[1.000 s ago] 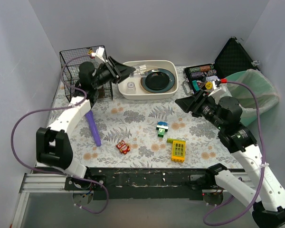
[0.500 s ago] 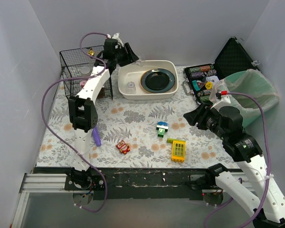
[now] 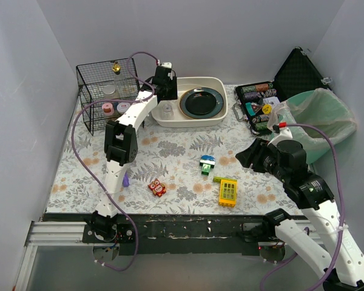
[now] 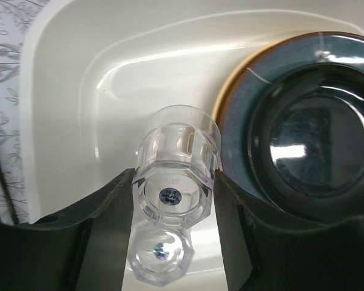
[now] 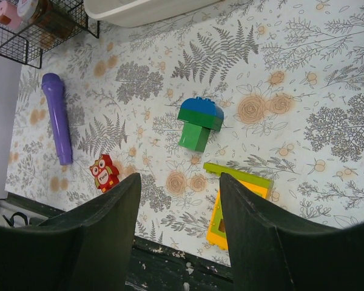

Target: Clear the kitchen counter

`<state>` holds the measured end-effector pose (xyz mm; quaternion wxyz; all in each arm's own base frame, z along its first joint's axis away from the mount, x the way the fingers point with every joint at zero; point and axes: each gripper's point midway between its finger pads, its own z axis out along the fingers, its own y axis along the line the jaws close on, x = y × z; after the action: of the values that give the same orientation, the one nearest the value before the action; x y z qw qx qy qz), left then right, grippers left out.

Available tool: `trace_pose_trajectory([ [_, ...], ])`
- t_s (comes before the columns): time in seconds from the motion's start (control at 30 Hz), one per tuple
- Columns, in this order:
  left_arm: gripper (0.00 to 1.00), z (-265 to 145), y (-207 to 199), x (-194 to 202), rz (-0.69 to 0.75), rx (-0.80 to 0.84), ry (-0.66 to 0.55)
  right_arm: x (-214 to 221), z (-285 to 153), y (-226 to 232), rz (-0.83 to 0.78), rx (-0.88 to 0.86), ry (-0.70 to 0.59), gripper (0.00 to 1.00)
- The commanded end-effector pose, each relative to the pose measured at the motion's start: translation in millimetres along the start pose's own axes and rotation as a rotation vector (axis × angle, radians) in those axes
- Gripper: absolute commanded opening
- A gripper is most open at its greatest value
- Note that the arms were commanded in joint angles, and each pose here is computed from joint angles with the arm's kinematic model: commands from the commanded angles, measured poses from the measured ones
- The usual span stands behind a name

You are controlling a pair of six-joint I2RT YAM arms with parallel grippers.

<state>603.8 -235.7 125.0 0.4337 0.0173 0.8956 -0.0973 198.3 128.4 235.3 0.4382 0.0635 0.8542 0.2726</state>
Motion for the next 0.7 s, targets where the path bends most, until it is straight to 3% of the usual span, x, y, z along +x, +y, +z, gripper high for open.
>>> trace_pose_trajectory([
  [0.0, 0.00, -12, 27, -44, 0.051, -0.126, -0.128, 3, 3, -4, -0.016, 0.003, -0.001, 0.62],
  [0.23, 0.00, 0, 38, -35, 0.081, -0.180, -0.119, 8, 8, -4, -0.010, 0.000, 0.023, 0.62],
  [0.67, 0.23, 22, 33, -6, 0.075, -0.135, -0.056, 17, 10, -8, -0.020, 0.002, 0.052, 0.62],
])
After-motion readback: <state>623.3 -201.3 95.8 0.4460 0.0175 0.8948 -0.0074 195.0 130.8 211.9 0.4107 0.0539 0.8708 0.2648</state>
